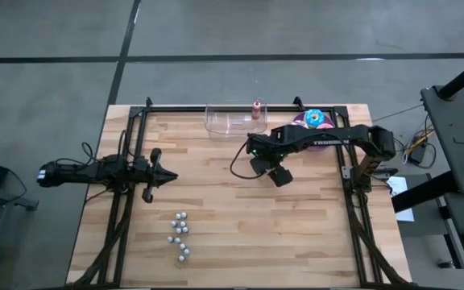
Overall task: Pick & Place food coloring
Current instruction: Put the left large yellow food coloring bottle into the transparent bin
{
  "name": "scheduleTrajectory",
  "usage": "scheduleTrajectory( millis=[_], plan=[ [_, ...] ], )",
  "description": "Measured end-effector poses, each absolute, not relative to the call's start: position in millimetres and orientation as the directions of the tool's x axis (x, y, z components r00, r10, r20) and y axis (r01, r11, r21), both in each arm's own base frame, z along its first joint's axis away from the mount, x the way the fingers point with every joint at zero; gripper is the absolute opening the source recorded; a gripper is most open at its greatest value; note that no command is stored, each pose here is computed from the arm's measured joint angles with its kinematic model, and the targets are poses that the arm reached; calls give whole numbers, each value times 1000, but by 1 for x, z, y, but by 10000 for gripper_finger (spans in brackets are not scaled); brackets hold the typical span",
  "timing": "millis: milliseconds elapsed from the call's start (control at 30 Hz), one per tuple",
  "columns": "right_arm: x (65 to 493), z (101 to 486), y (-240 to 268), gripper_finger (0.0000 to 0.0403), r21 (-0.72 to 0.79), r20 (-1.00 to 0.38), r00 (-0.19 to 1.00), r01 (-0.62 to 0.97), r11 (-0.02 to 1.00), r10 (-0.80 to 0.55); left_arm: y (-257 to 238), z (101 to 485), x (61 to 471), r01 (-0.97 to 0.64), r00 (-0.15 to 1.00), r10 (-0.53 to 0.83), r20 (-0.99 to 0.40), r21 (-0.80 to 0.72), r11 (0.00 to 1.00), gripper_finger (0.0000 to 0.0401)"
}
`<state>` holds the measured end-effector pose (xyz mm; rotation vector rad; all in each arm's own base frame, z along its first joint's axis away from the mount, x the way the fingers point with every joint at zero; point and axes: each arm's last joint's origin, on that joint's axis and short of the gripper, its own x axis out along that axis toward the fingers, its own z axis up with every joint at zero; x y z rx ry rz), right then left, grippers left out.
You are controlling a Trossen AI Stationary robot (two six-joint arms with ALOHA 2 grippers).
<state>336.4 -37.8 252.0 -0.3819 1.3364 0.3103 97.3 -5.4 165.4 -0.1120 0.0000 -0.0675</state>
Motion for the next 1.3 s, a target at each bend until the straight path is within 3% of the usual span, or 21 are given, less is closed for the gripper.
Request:
scheduleTrajectory(
  millis=[633,1300],
  plan=[
    [350,226,-38,230,-57,-988,152,-416,908,8,-5,165,97,67,998,-67,4,-112,991,0],
    [348,226,-40,136,-53,-990,141,-416,908,7,-5,165,97,67,998,-67,4,-112,991,0]
  ],
)
